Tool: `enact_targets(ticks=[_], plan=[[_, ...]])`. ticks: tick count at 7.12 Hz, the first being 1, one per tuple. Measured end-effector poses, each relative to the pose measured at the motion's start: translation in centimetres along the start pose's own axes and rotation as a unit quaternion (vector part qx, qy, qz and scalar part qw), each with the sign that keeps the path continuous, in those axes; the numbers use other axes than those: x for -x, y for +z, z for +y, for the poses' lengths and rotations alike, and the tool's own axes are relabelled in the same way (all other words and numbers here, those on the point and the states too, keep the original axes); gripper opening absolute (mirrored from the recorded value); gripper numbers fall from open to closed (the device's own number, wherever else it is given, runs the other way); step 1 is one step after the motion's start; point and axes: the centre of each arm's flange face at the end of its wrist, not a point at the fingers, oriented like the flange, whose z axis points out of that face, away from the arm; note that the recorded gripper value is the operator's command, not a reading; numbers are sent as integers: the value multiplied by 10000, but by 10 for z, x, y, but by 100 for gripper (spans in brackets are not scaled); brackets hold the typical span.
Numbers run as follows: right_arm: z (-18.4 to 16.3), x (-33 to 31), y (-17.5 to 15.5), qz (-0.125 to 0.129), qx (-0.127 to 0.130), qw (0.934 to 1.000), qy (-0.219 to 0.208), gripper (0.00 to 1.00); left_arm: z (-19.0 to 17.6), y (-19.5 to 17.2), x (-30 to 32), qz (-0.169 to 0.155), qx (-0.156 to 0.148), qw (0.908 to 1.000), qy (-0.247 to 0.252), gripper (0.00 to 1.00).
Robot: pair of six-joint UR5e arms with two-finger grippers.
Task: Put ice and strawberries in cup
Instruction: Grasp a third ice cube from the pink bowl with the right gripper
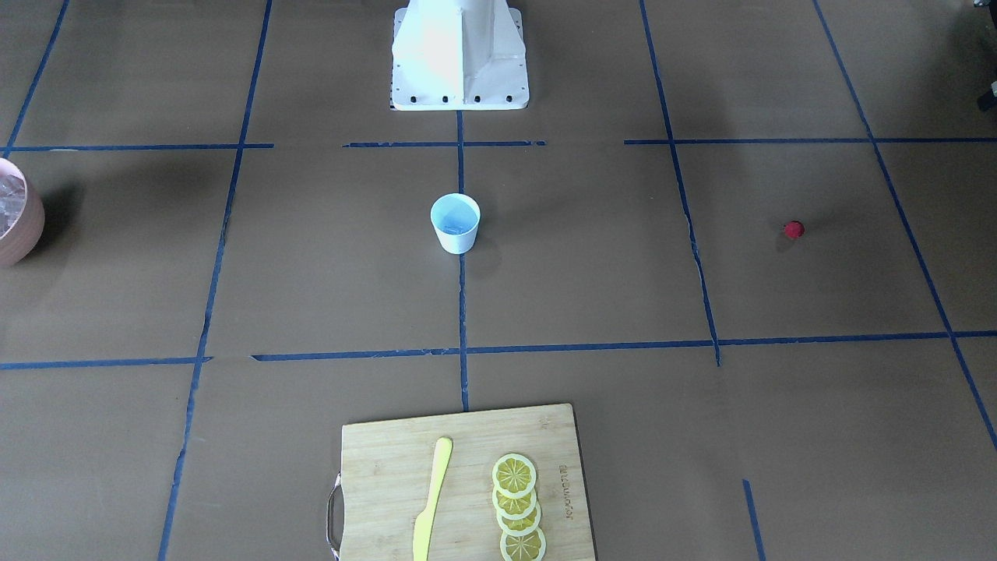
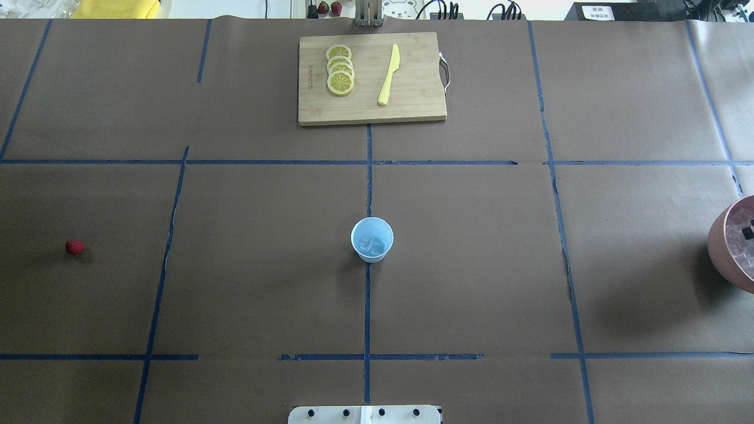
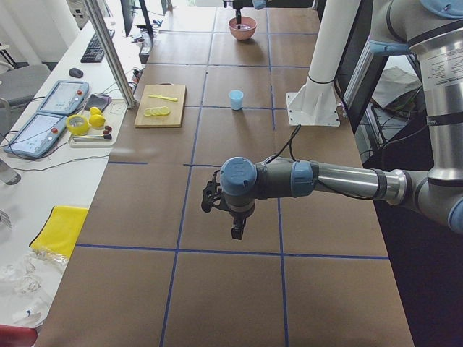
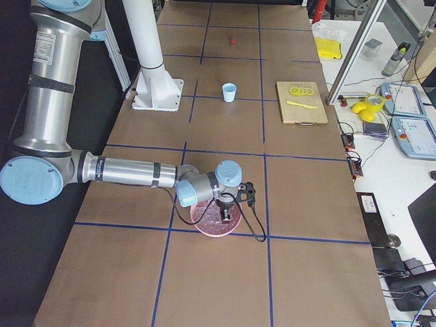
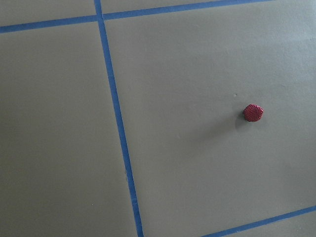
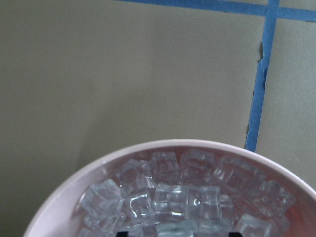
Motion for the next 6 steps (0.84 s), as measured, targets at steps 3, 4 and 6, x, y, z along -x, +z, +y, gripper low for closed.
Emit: enact_targets(ticks=[3,4,6], plan=[[3,-2,1,-2,19,10000,29,0,0,0,0,0,-1,10000,-1,100],[4,-2,1,-6,16,10000,12,0,0,0,0,0,-2,10000,-2,100],[3,1,-4,-31,-24,10000,-22,0,0,0,0,0,-2,10000,-2,100]])
